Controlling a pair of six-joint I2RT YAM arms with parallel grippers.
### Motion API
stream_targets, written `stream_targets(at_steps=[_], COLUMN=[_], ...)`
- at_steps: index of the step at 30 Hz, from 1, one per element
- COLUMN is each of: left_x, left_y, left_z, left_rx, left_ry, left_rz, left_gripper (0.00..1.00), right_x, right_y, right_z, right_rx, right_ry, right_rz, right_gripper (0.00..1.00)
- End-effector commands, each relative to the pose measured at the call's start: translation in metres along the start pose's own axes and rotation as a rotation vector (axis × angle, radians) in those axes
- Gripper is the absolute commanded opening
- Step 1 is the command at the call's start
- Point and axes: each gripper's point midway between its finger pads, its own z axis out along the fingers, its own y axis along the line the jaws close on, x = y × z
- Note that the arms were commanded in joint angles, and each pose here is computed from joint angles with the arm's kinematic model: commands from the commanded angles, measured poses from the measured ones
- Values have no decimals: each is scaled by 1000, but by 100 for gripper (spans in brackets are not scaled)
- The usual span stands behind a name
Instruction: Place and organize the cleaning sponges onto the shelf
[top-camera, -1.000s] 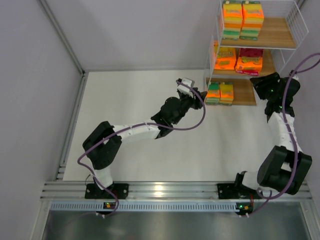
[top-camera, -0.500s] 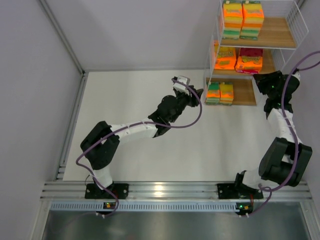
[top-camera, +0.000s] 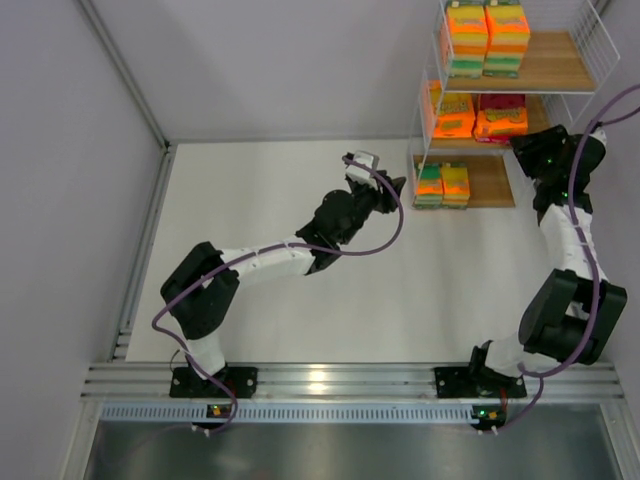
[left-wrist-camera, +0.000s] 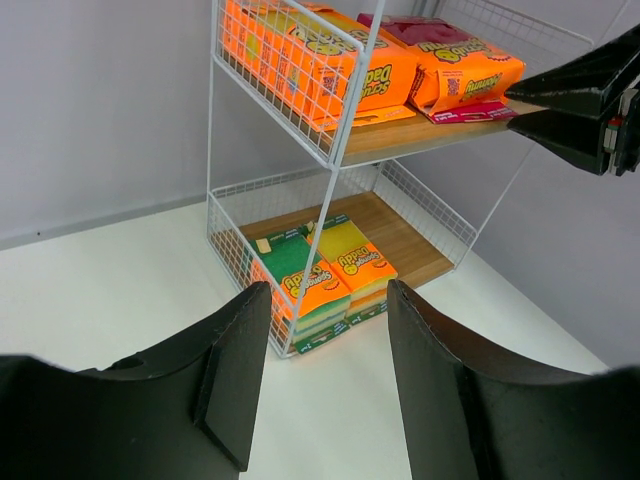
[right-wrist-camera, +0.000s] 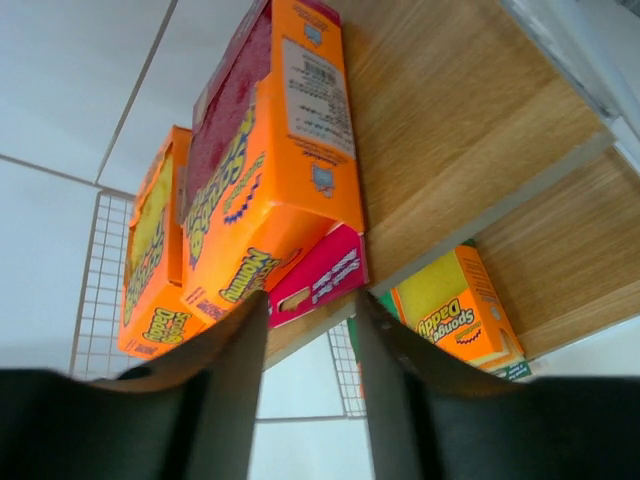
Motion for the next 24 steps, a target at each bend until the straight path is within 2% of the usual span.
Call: stream_targets(at_steps=[1, 2, 5, 8, 11, 13, 14, 16, 18, 19, 22, 23, 24], left_x=[-33, -33, -38, -45, -53, -45, -54, -38, -49, -41, -51, -38, -33], left_y=[-4, -5, -5, 0, 17, 38, 39, 58, 70, 71, 85, 92, 104], left_z=[-1, -2, -4, -11, -22, -28, -35, -48, -64, -80, -104, -119, -130], left_rx=[21, 23, 34, 72, 93, 53, 59, -2, -44, -53, -73, -99, -132], left_ry=[-91, -91, -95, -88, -62, 23, 35, 151, 191, 280, 352, 432, 461], left_rz=[-31, -31, -55, -154, -246, -264, -260, -225, -211, -211, -217, -221, -219], left_gripper=[56, 56, 56, 57, 58, 58, 59, 61, 66, 69, 76, 77, 77], right_x=[-15, -11, -5, -4, 4, 4, 13, 20, 38, 44, 60, 64, 67], right_y=[27, 24, 18, 21, 20, 37, 34, 40, 25, 24, 23, 26, 28], right_z=[2, 3, -4, -21, -48, -76, -86, -117, -136, -150, -180, -187, -193], right_rx=[-63, -52, -28, -18, 21, -35, -41, -65, -42, -44, -94, -123, -146], right_ry=[-24, -7, 11, 12, 43, 40, 60, 53, 107, 104, 105, 99, 85], right_rz=[-66, -61, -57, -88, -130, -211, -237, -314, -392, -419, -492, -503, -506], right_gripper=[45, 54, 69, 99, 99, 99, 99, 99, 99, 99, 99, 100, 100])
